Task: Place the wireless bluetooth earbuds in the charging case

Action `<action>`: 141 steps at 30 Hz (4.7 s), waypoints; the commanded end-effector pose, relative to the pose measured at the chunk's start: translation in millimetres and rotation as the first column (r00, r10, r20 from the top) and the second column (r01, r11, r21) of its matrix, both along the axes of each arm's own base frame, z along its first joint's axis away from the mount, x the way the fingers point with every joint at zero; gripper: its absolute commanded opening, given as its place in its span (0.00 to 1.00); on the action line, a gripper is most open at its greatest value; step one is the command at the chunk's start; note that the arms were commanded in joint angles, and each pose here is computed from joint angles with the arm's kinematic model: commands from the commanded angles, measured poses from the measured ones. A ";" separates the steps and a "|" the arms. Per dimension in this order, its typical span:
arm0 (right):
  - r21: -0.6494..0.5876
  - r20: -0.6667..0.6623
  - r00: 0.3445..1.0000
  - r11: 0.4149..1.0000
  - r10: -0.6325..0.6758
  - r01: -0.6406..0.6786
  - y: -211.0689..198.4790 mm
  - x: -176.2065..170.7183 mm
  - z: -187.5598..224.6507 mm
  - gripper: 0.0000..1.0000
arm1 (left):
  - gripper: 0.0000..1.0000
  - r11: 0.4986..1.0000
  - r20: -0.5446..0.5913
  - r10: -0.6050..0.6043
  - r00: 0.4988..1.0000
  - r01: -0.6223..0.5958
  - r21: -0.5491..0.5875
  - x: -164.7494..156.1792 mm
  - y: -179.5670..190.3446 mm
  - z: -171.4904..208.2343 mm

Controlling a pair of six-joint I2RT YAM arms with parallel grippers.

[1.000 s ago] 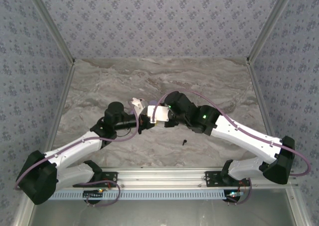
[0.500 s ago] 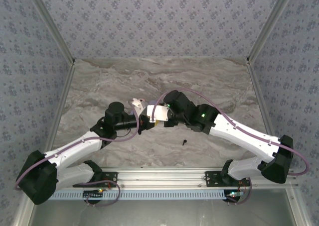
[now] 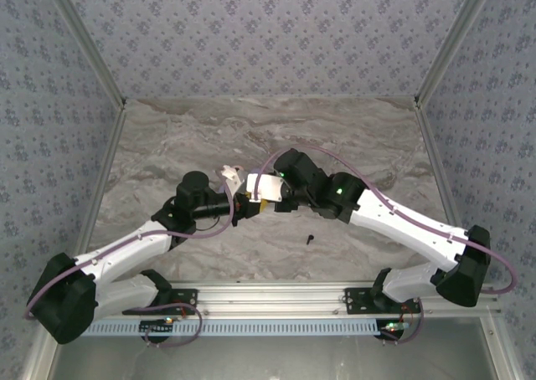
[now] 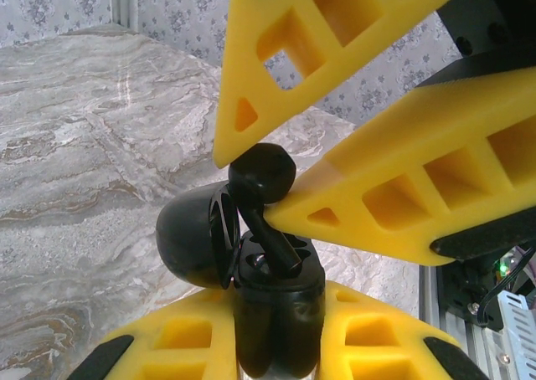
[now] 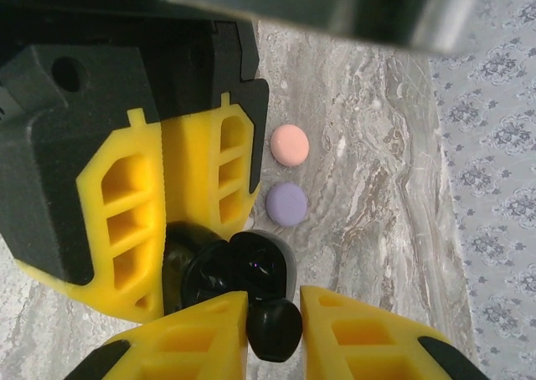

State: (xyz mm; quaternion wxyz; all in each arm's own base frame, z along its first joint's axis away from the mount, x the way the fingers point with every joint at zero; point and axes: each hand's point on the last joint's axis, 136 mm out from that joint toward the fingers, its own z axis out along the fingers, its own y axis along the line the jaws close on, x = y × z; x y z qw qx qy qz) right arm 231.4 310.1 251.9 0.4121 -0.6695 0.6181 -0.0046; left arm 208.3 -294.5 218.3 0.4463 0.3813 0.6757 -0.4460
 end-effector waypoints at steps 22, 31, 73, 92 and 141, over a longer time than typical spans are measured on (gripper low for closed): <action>0.000 -0.181 0.983 1.000 0.014 -0.014 6.5 -18.5 -9.7 0.25 | 0.00 0.997 0.112 0.001 0.994 0.008 -0.079 7.1 -6.9 40.9; 0.039 -0.227 0.974 0.999 -0.022 0.032 1.9 -11.3 -4.6 0.26 | 0.00 0.997 0.110 0.001 0.994 0.008 -0.082 6.8 -6.9 40.5; 0.279 -0.378 0.926 0.951 -0.017 0.132 5.2 8.3 47.8 0.34 | 0.00 0.988 0.195 0.003 0.981 0.027 -0.153 10.4 -13.6 63.4; 0.483 -0.469 0.882 0.822 -0.048 0.302 -19.7 29.7 102.0 0.60 | 0.00 0.986 0.197 0.017 0.980 0.017 -0.169 12.4 -13.0 64.7; -0.466 -0.649 -0.267 0.095 -0.712 0.880 -116.3 -33.2 -232.3 0.39 | 0.00 0.992 0.247 0.123 0.961 -0.111 -0.065 -4.3 27.0 39.8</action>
